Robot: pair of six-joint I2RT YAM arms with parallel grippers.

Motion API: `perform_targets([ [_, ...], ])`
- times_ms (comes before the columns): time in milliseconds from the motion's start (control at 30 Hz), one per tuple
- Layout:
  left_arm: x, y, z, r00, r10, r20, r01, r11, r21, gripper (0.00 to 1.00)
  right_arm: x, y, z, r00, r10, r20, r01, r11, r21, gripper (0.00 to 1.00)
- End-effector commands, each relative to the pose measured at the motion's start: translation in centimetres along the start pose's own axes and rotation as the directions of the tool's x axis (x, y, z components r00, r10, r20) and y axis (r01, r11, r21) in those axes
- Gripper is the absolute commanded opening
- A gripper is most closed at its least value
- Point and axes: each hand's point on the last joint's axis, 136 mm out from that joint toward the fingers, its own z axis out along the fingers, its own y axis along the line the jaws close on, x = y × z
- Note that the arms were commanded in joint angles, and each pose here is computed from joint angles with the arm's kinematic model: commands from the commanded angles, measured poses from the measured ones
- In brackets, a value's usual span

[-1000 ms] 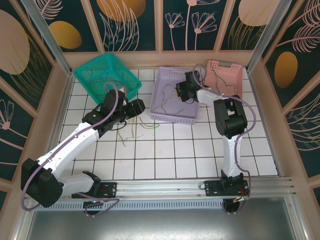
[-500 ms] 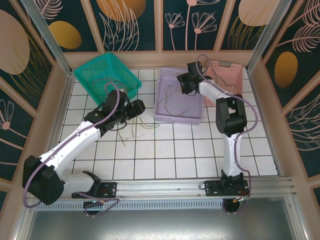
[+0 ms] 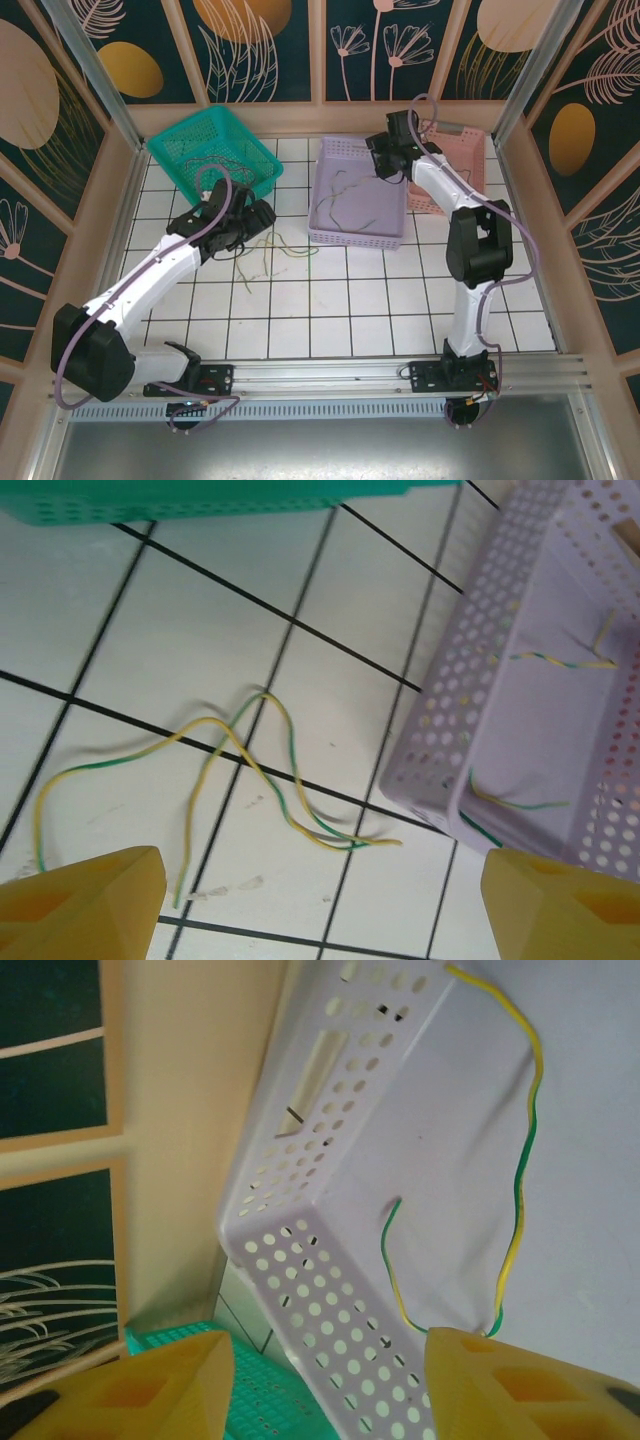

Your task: Untangle the cables

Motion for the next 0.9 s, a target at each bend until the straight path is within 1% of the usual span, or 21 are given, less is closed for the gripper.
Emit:
perform_targets([
  [0, -0.4, 3.0, -0.3, 0.994, -0.105, -0.016, 0.103, 0.992, -0.069, 0.83, -0.6, 3.5, -3.7, 0.983, -0.174, 0.059, 0.179, 0.98, -0.089, 0.47],
  [67, 0.1, 4.5, 0.3, 0.988, -0.144, -0.049, 0.14, 0.987, -0.078, 0.8, 0.8, 4.6, -4.8, 0.939, -0.338, 0.069, 0.345, 0.927, -0.145, 0.42],
  [133, 1.7, 6.5, 1.3, 0.98, -0.169, -0.1, 0.158, 0.981, -0.114, 0.77, 4.2, 5.3, -6.1, 0.852, -0.522, 0.045, 0.515, 0.818, -0.257, 0.37],
  [200, 3.3, 7.9, 2.3, 0.974, -0.178, -0.142, 0.158, 0.977, -0.14, 0.74, 8.1, 3.5, -7.1, 0.763, -0.646, -0.003, 0.607, 0.718, -0.34, 0.37],
  [233, 4.1, 8.6, 2.8, 0.971, -0.179, -0.16, 0.155, 0.976, -0.151, 0.71, 10.3, 2.9, -8.0, 0.707, -0.707, -0.013, 0.649, 0.656, -0.385, 0.36],
  [267, 4.6, 9.1, 3.1, 0.969, -0.177, -0.17, 0.15, 0.976, -0.159, 0.69, 12.0, 1.8, -8.5, 0.658, -0.752, -0.029, 0.681, 0.612, -0.403, 0.36],
  [333, 5.4, 10.6, 3.7, 0.973, -0.149, -0.176, 0.114, 0.975, -0.19, 0.63, 16.2, -1.0, -9.3, 0.539, -0.839, -0.08, 0.742, 0.518, -0.426, 0.35],
  [367, 5.4, 11.0, 3.9, 0.977, -0.126, -0.174, 0.091, 0.976, -0.198, 0.61, 17.2, -2.1, -9.5, 0.503, -0.859, -0.1, 0.758, 0.493, -0.427, 0.35],
  [400, 5.6, 11.3, 4.2, 0.98, -0.091, -0.178, 0.056, 0.979, -0.196, 0.59, 19.2, -3.3, -9.9, 0.459, -0.88, -0.126, 0.767, 0.464, -0.444, 0.34],
  [433, 5.6, 11.3, 4.7, 0.981, -0.051, -0.189, 0.015, 0.982, -0.186, 0.59, 20.4, -4.3, -10.3, 0.435, -0.889, -0.146, 0.766, 0.45, -0.458, 0.35],
  [533, 6.5, 12.4, 5.7, 0.97, 0.017, -0.243, -0.072, 0.973, -0.219, 0.56, 22.6, -6.2, -11.1, 0.421, -0.887, -0.188, 0.749, 0.457, -0.48, 0.34],
  [567, 6.8, 12.3, 6.1, 0.964, 0.037, -0.264, -0.094, 0.974, -0.207, 0.55, 23.0, -6.5, -11.3, 0.419, -0.887, -0.195, 0.746, 0.459, -0.483, 0.34],
  [667, 7.9, 11.9, 7.6, 0.951, 0.058, -0.303, -0.105, 0.985, -0.14, 0.5, 23.3, -6.9, -11.2, 0.425, -0.88, -0.211, 0.743, 0.472, -0.475, 0.34],
  [733, 8.2, 11.9, 8.3, 0.945, 0.064, -0.32, -0.112, 0.985, -0.134, 0.48, 23.2, -6.6, -11.2, 0.431, -0.879, -0.206, 0.745, 0.475, -0.469, 0.33],
  [767, 8.3, 12.3, 8.5, 0.942, 0.063, -0.328, -0.119, 0.981, -0.152, 0.45, 23.2, -6.5, -11.2, 0.429, -0.88, -0.204, 0.746, 0.472, -0.469, 0.34],
  [867, 8.4, 13.7, 8.6, 0.94, 0.066, -0.334, -0.145, 0.965, -0.219, 0.31, 23.3, -5.9, -11.2, 0.42, -0.886, -0.194, 0.752, 0.46, -0.471, 0.33],
])
